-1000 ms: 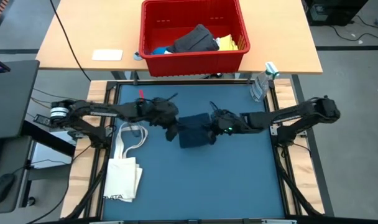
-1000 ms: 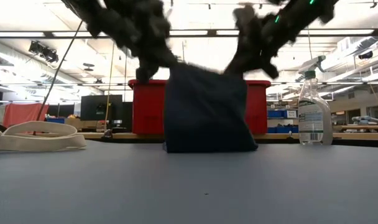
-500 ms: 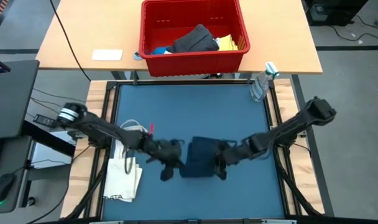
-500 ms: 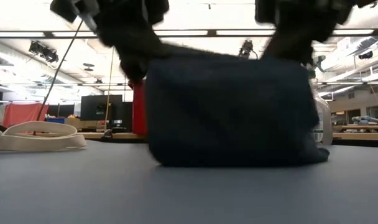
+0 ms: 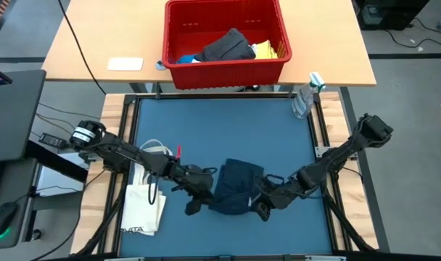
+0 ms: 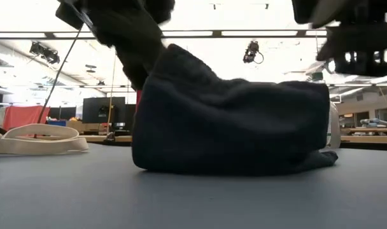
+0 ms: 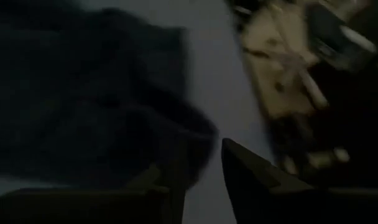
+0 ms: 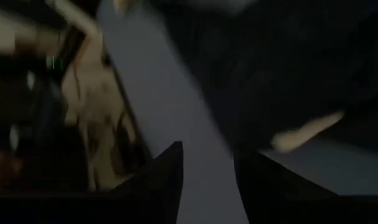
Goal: Fold Laundry from Bin
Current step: Fold the dark blue shorts
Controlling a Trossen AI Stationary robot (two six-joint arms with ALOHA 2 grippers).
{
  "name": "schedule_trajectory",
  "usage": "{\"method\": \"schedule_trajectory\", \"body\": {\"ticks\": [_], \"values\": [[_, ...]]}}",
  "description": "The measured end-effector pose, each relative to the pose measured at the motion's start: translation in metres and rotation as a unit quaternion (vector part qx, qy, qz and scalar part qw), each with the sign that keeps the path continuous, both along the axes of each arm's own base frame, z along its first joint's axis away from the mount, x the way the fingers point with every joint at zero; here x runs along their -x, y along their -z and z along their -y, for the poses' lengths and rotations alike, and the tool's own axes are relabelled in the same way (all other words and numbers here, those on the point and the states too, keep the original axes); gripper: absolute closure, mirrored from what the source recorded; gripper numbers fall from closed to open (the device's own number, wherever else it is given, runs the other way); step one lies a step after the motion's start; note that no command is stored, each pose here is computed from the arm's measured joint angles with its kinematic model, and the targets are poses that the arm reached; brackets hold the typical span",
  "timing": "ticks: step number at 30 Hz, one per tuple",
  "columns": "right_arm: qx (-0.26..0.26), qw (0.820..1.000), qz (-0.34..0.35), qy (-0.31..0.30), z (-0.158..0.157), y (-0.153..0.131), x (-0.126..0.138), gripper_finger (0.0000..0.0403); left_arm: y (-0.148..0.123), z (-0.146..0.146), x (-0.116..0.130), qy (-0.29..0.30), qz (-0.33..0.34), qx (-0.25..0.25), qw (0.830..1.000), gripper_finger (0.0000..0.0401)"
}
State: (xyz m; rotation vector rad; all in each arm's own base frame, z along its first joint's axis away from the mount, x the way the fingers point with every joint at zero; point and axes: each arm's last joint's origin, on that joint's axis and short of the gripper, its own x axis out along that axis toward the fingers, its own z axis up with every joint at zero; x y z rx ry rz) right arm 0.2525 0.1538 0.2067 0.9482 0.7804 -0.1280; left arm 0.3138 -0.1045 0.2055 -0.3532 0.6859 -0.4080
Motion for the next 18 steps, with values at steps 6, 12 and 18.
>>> {"method": "schedule_trajectory", "body": {"ticks": [6, 12, 18], "values": [[0.049, 0.987, -0.032, 0.147, 0.022, -0.006, 0.017, 0.0254, -0.04, 0.005, 0.011, 0.042, 0.102, -0.051, 0.993, 0.0323], [0.088, 0.966, -0.148, 0.193, 0.055, 0.025, 0.005, 0.0254, -0.033, -0.046, 0.005, -0.158, 0.03, -0.095, 0.982, 0.0328], [0.095, 0.958, -0.217, 0.16, 0.083, 0.057, -0.018, 0.0267, -0.024, -0.064, -0.013, -0.145, 0.053, -0.059, 0.986, 0.0328]]}}
